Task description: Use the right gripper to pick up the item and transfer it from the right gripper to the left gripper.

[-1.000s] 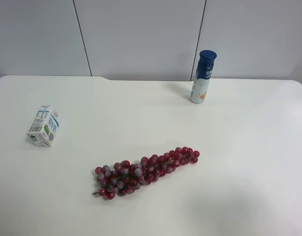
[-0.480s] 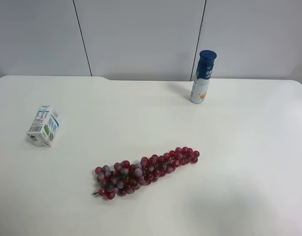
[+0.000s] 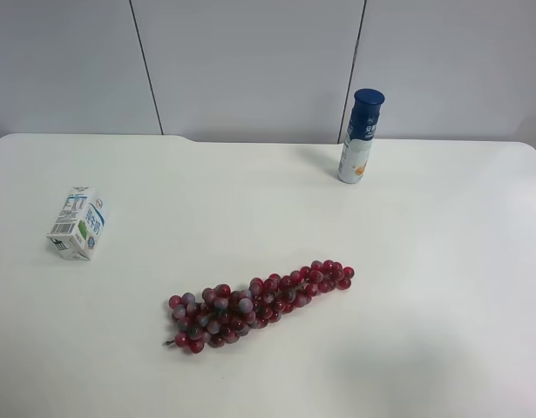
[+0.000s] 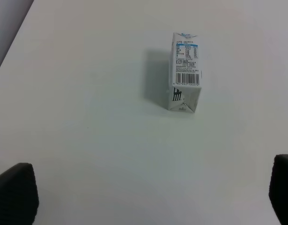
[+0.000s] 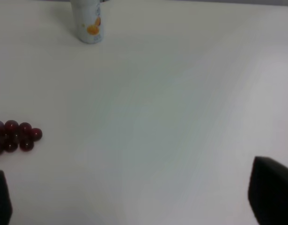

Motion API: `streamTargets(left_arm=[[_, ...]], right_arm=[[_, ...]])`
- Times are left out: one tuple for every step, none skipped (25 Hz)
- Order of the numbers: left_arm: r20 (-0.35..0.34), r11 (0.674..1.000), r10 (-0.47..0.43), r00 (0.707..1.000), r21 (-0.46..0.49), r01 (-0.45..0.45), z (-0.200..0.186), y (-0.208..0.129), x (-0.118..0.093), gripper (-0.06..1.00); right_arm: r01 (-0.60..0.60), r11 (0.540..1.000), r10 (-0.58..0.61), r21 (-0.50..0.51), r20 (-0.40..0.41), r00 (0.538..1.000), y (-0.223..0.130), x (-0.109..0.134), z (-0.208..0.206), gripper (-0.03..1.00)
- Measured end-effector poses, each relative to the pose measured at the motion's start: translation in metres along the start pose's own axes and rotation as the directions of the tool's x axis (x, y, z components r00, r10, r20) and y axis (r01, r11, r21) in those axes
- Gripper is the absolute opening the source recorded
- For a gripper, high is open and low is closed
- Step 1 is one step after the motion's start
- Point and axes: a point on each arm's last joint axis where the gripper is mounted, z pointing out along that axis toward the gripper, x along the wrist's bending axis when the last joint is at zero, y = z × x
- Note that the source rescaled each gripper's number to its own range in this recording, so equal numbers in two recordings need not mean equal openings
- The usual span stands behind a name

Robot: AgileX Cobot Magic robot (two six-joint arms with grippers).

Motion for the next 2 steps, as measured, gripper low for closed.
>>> streamTargets(left_arm=[[0.0, 1.0, 0.0, 1.0, 0.0, 0.0, 0.0, 0.0, 0.0, 1.0], [0.0, 1.0, 0.0, 1.0, 0.0, 0.0, 0.0, 0.0, 0.0, 1.0]], right_arm=[[0.0, 1.0, 0.0, 0.0, 0.0, 1.0, 0.0, 0.0, 0.0, 1.0], [0.0, 1.0, 0.0, 0.0, 0.0, 1.0, 0.0, 0.0, 0.0, 1.0]])
